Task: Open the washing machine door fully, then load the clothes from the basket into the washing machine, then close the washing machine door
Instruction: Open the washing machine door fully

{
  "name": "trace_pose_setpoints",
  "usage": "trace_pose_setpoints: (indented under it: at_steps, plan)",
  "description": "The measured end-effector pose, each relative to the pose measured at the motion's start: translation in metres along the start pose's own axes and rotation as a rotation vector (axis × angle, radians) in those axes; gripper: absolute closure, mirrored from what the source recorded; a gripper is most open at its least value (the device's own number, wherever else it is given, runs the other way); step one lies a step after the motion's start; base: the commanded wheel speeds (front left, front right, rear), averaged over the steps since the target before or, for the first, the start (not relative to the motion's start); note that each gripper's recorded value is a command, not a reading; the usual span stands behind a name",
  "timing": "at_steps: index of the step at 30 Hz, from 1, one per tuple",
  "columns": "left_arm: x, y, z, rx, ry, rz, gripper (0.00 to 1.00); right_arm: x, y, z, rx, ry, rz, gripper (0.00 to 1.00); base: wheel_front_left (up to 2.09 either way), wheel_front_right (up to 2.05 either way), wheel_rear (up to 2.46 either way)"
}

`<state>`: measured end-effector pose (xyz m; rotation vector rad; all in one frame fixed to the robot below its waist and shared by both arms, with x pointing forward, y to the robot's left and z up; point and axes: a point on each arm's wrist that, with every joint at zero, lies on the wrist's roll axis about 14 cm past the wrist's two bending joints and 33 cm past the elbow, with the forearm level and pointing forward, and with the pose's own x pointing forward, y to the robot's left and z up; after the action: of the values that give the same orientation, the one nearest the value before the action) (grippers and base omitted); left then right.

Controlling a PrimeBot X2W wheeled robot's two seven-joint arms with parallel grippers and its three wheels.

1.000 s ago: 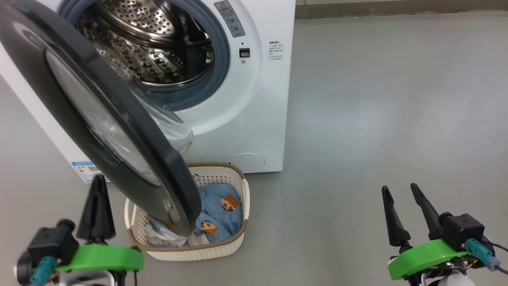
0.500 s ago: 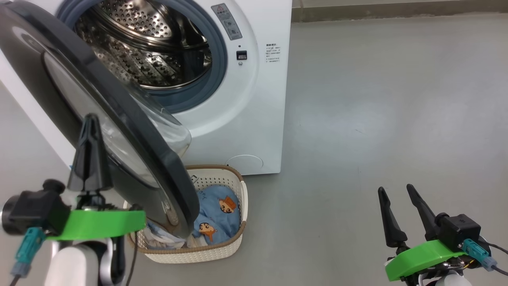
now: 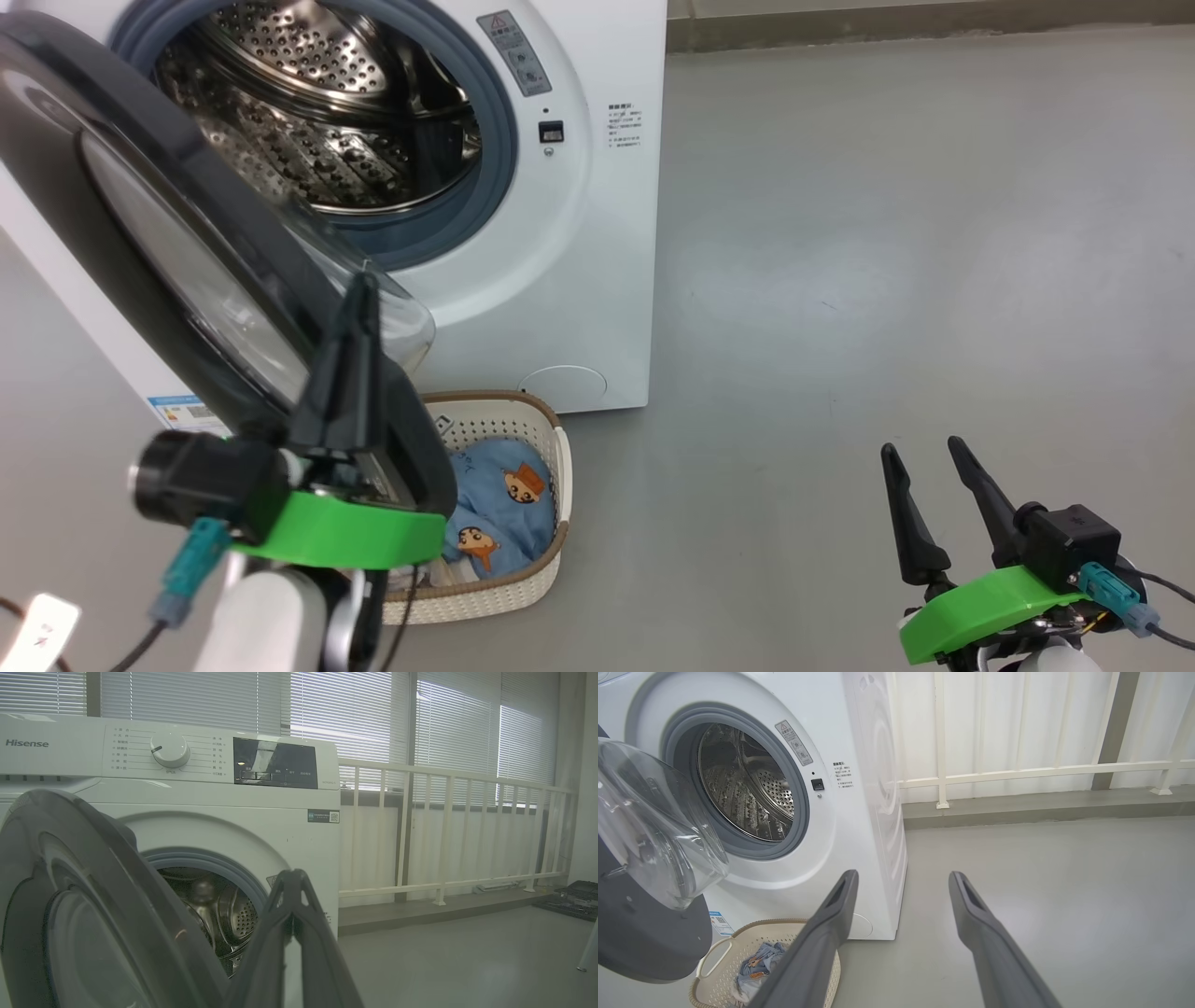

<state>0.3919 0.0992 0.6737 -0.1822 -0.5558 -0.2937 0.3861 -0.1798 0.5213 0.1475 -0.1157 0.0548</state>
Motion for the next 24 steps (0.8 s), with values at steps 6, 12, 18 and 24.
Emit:
trace_pose_setpoints:
  at_steps: [6, 12, 18, 24]
  plan:
    - [-0.006, -0.021, -0.03, -0.054, 0.093, -0.052, 1.0, -0.001, -0.001, -0.001, 0.0, 0.003, -0.004, 0.0, 0.0, 0.0, 0.0]
    - [-0.019, -0.034, -0.072, -0.203, 0.228, -0.043, 1.0, -0.004, -0.003, -0.001, -0.002, 0.005, -0.009, 0.0, 0.0, 0.0, 0.0]
    - [-0.024, -0.042, -0.097, -0.224, 0.313, -0.058, 1.0, -0.005, -0.006, -0.003, -0.001, 0.01, -0.017, 0.0, 0.0, 0.0, 0.0]
    - [-0.031, -0.038, -0.123, -0.225, 0.396, -0.038, 1.0, -0.004, -0.009, -0.005, 0.006, 0.016, -0.027, 0.0, 0.0, 0.0, 0.0]
